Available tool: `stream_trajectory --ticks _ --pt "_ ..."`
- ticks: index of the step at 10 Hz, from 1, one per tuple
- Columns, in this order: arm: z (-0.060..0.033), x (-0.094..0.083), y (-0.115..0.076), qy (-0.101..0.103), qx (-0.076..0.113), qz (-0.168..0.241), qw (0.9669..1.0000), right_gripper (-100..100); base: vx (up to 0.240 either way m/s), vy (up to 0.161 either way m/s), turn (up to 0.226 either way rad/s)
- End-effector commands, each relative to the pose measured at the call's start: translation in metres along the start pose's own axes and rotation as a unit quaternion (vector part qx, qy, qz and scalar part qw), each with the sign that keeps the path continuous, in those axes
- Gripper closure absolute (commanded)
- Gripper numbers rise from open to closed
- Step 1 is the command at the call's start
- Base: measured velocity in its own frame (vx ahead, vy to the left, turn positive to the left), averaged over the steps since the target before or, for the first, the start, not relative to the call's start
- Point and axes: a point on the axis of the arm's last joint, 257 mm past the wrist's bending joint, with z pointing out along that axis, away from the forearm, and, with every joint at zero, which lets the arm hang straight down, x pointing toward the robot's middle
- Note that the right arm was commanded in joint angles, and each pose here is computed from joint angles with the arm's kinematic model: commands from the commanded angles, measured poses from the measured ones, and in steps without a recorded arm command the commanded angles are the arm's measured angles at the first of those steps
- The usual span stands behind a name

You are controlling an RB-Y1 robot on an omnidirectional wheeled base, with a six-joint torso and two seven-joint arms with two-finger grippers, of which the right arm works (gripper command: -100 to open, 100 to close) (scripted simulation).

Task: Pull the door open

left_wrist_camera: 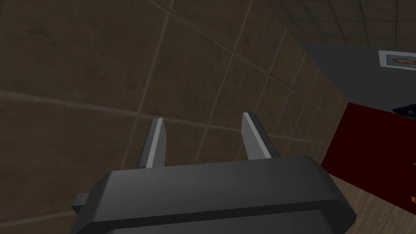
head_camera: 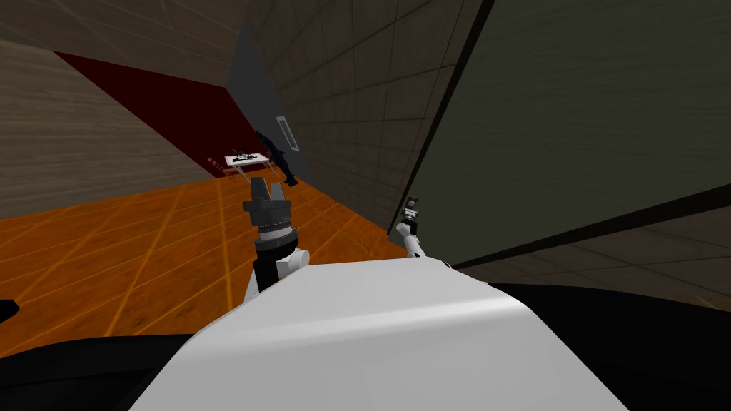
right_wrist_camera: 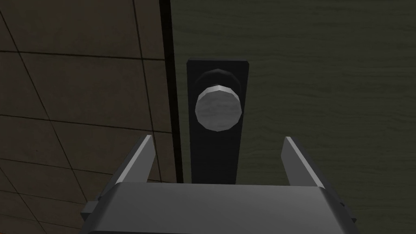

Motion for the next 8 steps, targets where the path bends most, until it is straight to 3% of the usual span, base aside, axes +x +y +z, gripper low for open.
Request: stream_trajectory --ticks 1,6,7,8 --pt "0.0058 -0.001 0.024 0.001 -0.007 0.002 1.0 -100 0.139 -0.001 0.075" --pt "0.0166 -0.003 0.082 0.0 -0.023 0.005 0.9997 -100 0.147 -0.02 0.073" --pt "0.0144 -0.004 0.075 0.0 -0.021 0.003 0.9998 -100 0.063 -0.016 0.016" --pt "0.0144 -0.004 0.075 0.0 -0.021 0.003 0.9998 100 -0.009 0.001 -0.021"
